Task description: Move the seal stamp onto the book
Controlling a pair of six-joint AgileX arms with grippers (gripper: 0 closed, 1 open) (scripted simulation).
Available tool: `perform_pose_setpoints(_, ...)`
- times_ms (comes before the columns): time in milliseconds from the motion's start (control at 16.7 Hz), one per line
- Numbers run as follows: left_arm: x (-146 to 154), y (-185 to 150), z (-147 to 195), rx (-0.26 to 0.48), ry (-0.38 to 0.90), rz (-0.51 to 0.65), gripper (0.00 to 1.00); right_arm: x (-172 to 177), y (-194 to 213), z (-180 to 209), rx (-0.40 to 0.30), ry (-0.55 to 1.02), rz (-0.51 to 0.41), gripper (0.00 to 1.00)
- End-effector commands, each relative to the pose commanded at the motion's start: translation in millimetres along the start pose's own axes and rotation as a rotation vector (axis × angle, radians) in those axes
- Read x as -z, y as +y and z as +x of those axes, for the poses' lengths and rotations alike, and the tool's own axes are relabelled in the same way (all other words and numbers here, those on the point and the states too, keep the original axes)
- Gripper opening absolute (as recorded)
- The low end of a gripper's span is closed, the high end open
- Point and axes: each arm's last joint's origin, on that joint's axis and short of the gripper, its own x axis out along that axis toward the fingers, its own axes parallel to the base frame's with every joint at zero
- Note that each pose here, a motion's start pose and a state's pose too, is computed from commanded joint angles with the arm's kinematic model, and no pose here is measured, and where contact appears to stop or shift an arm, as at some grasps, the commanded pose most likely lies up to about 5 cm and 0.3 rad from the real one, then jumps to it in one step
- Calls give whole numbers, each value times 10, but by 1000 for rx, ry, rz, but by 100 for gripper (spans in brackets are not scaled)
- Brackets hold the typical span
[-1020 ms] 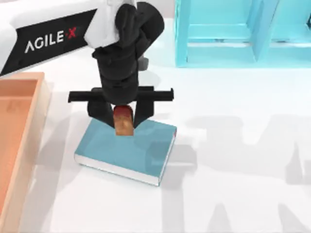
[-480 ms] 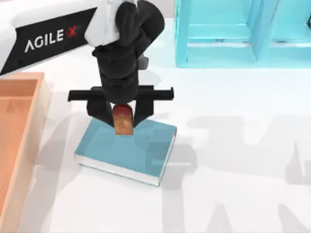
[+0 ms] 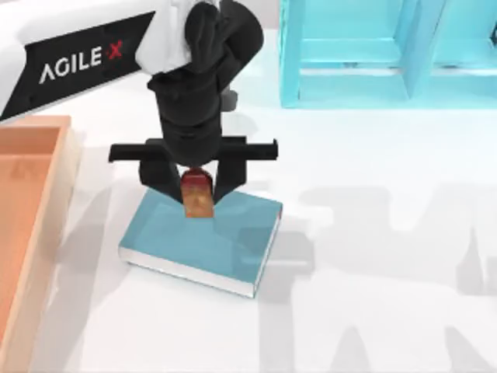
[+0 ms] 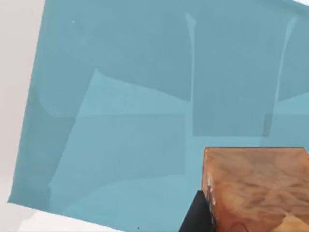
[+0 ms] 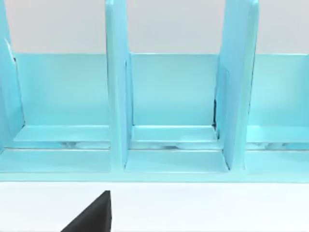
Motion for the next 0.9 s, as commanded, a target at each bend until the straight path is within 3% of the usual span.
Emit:
perform_pose_setpoints(360,0,0,0,0,0,0,98,0,0,0,0,0,0,100)
perform_pose_setpoints(900,-3,5,1,0,0,-1,100,0,0,0,0,0,0,100)
